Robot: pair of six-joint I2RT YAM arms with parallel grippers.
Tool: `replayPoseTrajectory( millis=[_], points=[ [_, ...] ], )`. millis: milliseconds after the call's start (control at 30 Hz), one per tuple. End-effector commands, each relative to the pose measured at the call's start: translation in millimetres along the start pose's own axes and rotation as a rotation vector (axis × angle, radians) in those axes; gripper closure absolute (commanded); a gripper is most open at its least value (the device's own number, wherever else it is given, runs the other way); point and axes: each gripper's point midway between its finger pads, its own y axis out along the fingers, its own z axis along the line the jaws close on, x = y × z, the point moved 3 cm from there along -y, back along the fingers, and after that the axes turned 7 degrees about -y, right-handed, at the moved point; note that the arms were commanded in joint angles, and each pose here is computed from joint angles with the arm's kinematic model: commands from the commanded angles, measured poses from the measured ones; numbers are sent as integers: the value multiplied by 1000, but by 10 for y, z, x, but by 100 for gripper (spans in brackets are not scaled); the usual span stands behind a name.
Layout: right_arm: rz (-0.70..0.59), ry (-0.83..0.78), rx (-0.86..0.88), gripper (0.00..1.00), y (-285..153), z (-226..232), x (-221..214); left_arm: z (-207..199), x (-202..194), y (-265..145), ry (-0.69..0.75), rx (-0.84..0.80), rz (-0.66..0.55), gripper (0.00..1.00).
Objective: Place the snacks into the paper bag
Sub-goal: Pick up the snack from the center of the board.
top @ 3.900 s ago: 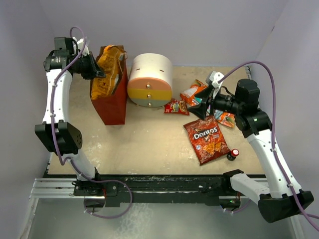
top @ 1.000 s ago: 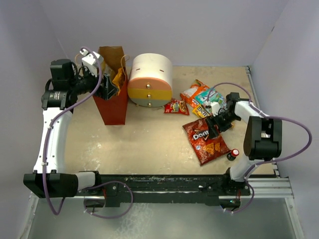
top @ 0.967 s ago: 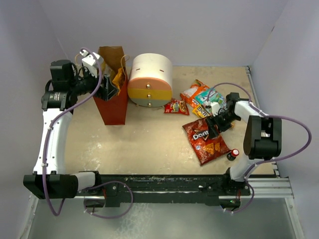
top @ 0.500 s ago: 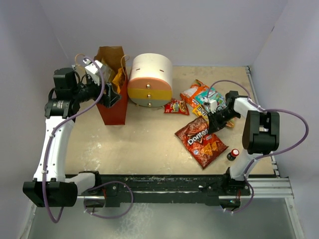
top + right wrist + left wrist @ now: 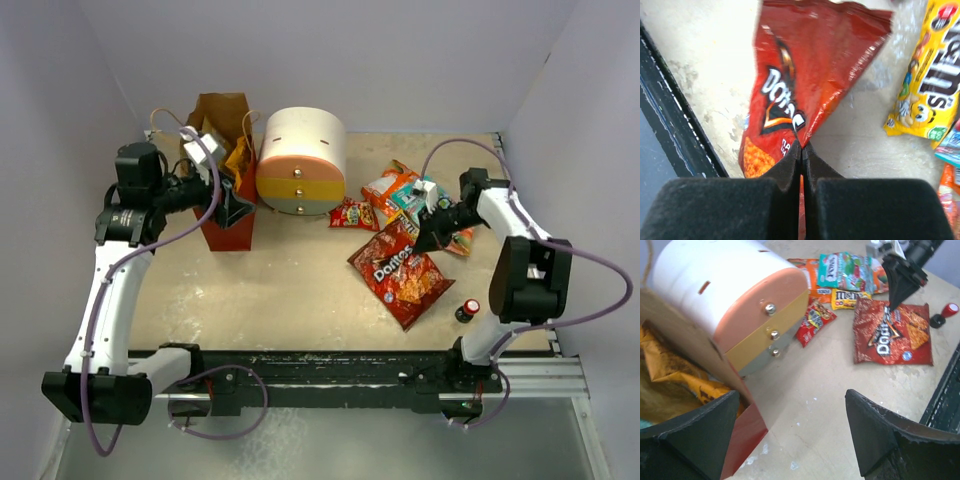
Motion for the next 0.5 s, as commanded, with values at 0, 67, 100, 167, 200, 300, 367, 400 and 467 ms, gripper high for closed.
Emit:
replayPoseTrajectory(
  millis=[0, 67, 100, 167, 200, 300, 367, 400, 467],
  points=[
    [-168, -169, 28, 100, -297, 293, 420, -248, 19, 83, 101, -152, -22, 12],
    [-204, -202, 21, 100, -359, 359, 497, -322, -16, 135, 117, -188, -10, 13],
    [-222, -216, 16, 100, -392, 390, 539, -357, -33, 165, 127, -206, -5, 13],
    [-262, -235, 13, 100, -455, 455, 626, -428, -64, 234, 146, -241, 4, 13],
    [-283, -243, 7, 100, -491, 483, 677, -450, -82, 274, 149, -254, 9, 13],
    [-334, -252, -19, 100, -590, 551, 802, -520, -135, 409, 150, -291, 31, 14],
    [-361, -256, -47, 100, -659, 589, 868, -557, -183, 506, 147, -305, 52, 15],
    [-374, -253, -58, 100, -689, 613, 894, -611, -217, 560, 149, -321, 63, 15],
    [-409, -268, -77, 100, -756, 679, 958, -677, -273, 652, 148, -344, 74, 15]
  ],
)
